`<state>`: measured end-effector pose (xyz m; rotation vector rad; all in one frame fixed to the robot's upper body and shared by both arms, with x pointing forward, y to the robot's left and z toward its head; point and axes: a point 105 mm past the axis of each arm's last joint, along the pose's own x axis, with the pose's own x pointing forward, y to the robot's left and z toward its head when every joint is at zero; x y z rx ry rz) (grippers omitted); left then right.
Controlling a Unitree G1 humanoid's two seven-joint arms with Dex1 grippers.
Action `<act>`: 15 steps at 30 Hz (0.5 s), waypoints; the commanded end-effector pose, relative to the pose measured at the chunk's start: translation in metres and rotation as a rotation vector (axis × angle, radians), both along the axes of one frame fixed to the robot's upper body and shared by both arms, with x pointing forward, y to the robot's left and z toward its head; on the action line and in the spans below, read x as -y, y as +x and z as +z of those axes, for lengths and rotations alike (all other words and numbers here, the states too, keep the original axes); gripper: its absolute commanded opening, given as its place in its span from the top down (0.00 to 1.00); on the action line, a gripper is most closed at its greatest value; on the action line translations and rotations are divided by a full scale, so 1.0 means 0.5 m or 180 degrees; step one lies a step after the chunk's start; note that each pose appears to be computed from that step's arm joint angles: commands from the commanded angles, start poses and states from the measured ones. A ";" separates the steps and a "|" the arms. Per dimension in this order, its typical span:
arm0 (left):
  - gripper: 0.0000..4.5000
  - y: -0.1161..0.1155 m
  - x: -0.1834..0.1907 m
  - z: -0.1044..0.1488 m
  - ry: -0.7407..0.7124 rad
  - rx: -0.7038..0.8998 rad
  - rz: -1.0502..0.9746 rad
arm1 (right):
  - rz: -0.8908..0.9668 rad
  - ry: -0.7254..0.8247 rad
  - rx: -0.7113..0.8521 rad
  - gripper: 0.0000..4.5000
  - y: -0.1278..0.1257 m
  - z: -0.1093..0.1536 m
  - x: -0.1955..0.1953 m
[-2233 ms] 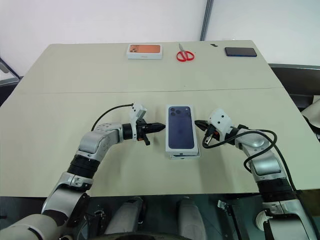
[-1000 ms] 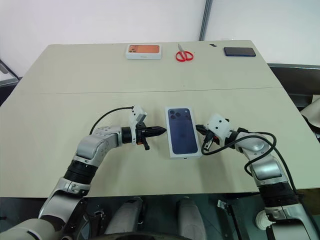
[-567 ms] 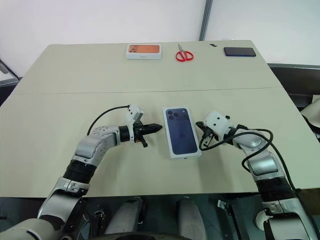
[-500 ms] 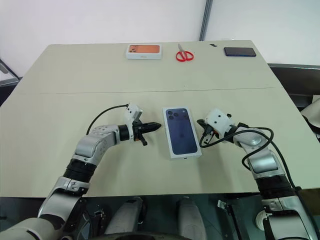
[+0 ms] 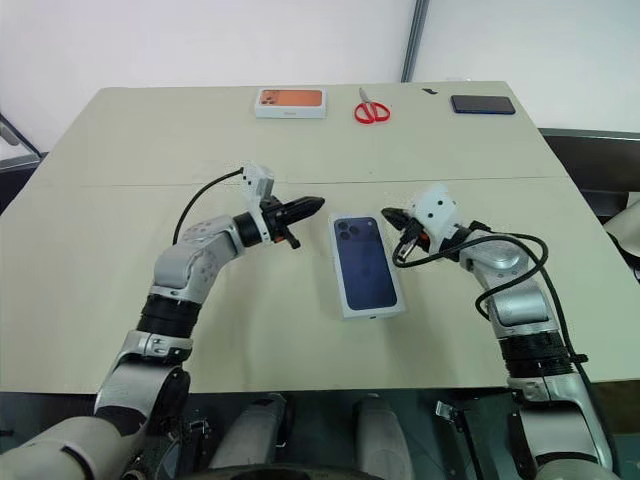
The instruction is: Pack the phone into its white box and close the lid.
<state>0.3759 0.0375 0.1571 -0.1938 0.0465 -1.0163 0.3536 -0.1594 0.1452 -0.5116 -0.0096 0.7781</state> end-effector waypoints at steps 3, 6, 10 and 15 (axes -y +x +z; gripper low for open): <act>1.00 -0.010 0.038 -0.020 0.0177 0.0018 -0.0230 | 0.0265 -0.0345 -0.0070 0.99 -0.016 -0.038 -0.041; 1.00 -0.014 0.039 -0.072 0.0434 -0.0203 -0.0274 | 0.0284 -0.0480 -0.0128 0.99 -0.017 -0.061 -0.048; 1.00 -0.018 0.028 -0.102 0.0630 -0.0268 -0.0291 | 0.0254 -0.0509 -0.0150 0.99 -0.015 -0.066 -0.048; 1.00 -0.026 0.018 -0.108 0.0651 -0.0292 -0.0311 | 0.0281 -0.0582 -0.0281 0.99 -0.027 -0.080 -0.032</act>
